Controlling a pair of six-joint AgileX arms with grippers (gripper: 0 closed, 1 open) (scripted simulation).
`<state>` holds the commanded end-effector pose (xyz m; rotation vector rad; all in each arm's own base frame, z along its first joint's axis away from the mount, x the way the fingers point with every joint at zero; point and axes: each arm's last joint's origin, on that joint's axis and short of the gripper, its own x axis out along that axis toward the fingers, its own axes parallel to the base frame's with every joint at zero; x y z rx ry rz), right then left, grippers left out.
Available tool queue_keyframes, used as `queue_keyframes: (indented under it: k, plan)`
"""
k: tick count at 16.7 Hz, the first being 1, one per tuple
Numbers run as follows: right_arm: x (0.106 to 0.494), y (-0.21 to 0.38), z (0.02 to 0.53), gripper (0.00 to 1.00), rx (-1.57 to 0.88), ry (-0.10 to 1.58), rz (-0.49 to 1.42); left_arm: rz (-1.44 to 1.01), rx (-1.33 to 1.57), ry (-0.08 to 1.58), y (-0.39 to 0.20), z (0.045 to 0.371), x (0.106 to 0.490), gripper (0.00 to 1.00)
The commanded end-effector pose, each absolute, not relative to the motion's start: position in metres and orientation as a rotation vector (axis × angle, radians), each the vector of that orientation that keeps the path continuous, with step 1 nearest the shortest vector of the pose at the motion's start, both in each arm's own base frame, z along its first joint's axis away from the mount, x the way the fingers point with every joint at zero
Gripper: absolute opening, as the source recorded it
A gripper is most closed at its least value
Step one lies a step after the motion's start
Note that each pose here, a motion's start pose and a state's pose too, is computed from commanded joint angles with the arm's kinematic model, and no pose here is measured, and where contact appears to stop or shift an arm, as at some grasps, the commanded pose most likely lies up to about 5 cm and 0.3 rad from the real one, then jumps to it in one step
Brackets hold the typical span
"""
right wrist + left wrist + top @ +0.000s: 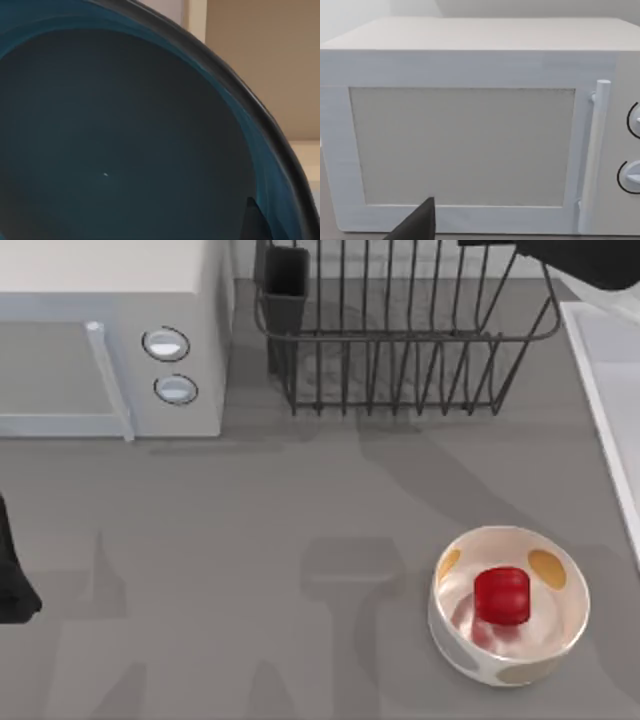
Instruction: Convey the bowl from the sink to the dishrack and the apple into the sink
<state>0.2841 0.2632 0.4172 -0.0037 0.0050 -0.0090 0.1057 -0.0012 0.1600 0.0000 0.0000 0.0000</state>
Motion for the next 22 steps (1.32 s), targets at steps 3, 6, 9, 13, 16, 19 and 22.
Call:
queue_keyframes:
  k: [3,6,9,13,16,19,22]
  plan:
    - [0.293,0.268,0.405,0.00,-0.008,0.010,-0.010,0.000,0.000,0.000,-0.001,0.160,0.106,1.00]
    - [0.317,0.277,0.370,0.00,-0.007,0.009,-0.008,0.000,0.000,0.000,-0.001,0.160,0.106,1.00]
    - [0.345,0.281,0.321,0.00,0.011,-0.008,-0.006,0.000,0.000,0.000,-0.001,0.160,0.106,1.00]
    - [0.373,0.273,0.253,0.00,0.015,-0.016,-0.008,0.000,0.000,0.000,-0.001,0.160,0.106,1.00]
    - [0.382,0.263,0.222,0.00,0.001,-0.002,-0.010,0.000,0.000,0.000,-0.001,0.160,0.106,1.00]
    - [0.382,0.262,0.219,0.00,0.000,0.000,-0.010,0.000,0.000,0.000,-0.001,0.160,0.106,1.00]
    - [0.382,0.262,0.219,0.08,0.000,0.000,-0.010,0.000,0.000,0.000,-0.001,0.160,0.106,1.00]
